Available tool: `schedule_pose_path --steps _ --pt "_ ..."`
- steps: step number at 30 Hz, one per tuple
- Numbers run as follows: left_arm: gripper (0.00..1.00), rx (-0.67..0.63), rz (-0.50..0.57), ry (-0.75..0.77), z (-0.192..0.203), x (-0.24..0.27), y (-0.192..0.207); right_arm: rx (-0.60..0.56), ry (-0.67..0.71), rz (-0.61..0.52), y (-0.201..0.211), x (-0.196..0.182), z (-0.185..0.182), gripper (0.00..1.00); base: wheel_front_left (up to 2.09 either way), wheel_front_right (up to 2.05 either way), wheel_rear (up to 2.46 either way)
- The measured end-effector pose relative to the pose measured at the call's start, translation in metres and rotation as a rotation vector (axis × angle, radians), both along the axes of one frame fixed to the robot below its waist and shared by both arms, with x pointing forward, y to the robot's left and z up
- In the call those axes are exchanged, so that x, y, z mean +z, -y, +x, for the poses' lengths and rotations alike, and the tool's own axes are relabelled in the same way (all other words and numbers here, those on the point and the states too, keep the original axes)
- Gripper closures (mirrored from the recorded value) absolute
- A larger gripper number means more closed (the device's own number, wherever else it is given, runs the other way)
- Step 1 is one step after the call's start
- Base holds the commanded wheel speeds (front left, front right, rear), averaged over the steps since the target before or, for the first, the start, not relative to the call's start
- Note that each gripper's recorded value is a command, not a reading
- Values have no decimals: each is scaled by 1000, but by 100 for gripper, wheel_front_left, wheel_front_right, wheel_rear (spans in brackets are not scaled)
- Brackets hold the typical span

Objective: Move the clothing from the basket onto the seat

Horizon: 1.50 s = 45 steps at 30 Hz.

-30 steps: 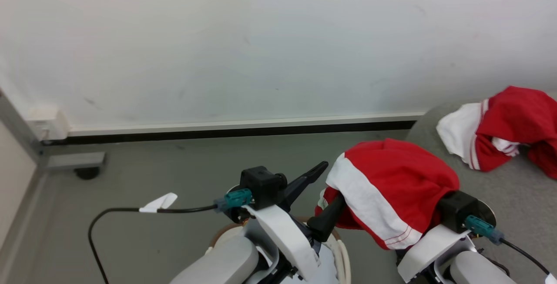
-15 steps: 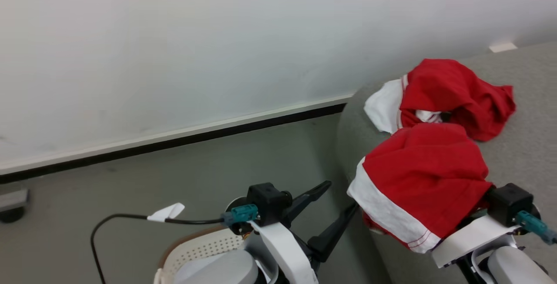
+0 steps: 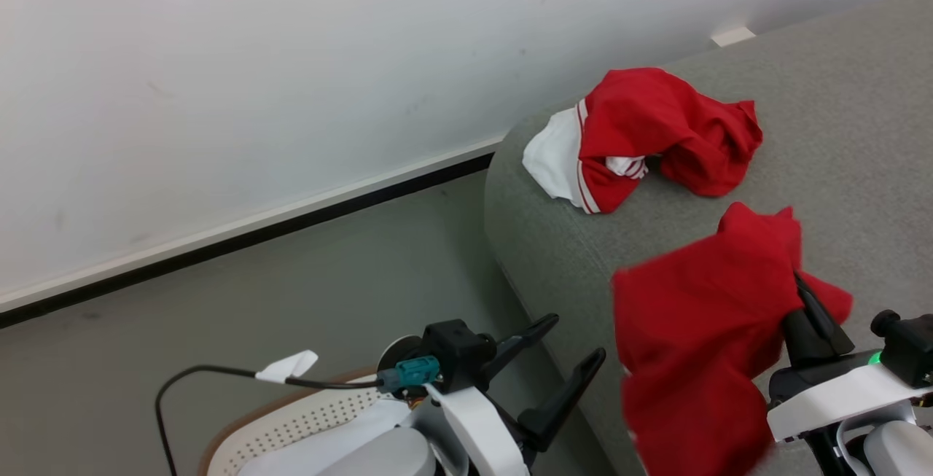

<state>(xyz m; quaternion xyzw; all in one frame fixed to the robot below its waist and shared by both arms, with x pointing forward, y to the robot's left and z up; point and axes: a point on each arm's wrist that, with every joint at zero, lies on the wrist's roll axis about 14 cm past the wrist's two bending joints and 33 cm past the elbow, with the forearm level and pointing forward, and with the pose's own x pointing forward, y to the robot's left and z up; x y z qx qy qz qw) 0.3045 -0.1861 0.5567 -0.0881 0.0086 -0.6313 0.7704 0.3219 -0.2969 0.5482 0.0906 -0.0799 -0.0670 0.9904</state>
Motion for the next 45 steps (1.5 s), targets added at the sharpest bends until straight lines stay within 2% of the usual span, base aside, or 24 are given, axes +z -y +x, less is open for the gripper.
schedule_pose_path --steps 7,19,29,38,42,45 --pt "0 -41 2 -14 -3 -8 10 -79 1 15 20 -1 -14 100 0 0 0" --pt "0 -52 -7 -21 4 -12 13 -103 35 37 25 8 -7 100 0 0 0" --pt "0 -8 -6 -50 39 -29 1 -109 87 -65 56 51 49 100 0 0 0" --pt "0 37 -7 -87 78 -58 -16 -207 95 -212 121 97 109 100 0 0 0" --pt "0 63 -4 -110 95 -75 -23 -247 38 -248 143 96 136 100 0 0 0" --pt "0 83 -2 -131 108 -87 -29 -261 -42 -279 154 80 158 100 0 0 0"
